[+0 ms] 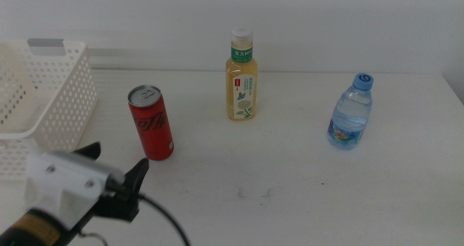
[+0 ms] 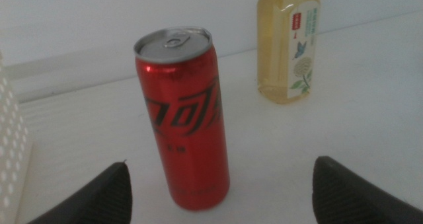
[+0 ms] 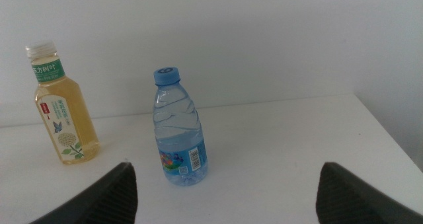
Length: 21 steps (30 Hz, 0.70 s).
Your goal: Use arms to grab the bottles and put them into the dustbin to the left of the table.
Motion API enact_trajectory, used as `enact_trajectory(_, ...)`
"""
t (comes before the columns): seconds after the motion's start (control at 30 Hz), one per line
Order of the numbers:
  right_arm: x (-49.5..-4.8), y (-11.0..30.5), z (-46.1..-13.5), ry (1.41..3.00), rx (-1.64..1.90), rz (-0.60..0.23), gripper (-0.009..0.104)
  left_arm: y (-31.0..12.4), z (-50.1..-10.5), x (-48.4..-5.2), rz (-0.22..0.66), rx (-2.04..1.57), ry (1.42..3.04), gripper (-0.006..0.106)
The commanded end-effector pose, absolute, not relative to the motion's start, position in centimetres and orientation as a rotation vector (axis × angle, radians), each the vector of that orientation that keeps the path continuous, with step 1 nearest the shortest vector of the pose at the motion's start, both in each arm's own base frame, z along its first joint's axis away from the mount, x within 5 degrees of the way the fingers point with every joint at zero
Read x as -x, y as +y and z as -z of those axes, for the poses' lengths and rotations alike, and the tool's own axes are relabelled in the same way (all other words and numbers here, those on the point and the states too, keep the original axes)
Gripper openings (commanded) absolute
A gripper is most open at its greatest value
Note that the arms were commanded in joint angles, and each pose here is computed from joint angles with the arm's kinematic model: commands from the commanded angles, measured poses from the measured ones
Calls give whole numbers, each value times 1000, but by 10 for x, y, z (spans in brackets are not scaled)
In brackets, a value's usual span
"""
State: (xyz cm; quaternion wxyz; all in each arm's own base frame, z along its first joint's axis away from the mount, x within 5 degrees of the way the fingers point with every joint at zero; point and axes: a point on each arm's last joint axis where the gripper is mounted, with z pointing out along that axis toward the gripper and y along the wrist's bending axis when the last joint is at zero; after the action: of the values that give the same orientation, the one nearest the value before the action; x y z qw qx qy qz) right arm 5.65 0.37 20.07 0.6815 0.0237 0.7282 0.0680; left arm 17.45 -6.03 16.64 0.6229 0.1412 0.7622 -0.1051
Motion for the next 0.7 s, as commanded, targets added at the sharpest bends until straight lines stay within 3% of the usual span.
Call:
enact_trajectory(0.0, -56, 3, -201, 1619, -46, -133, 91, -63, -167, -187, 235, -309, 1773, 94)
enact_trajectory(0.67, -56, 3, -201, 1619, -46, -133, 91, -87, -120, -288, 204, -158, 1822, 94)
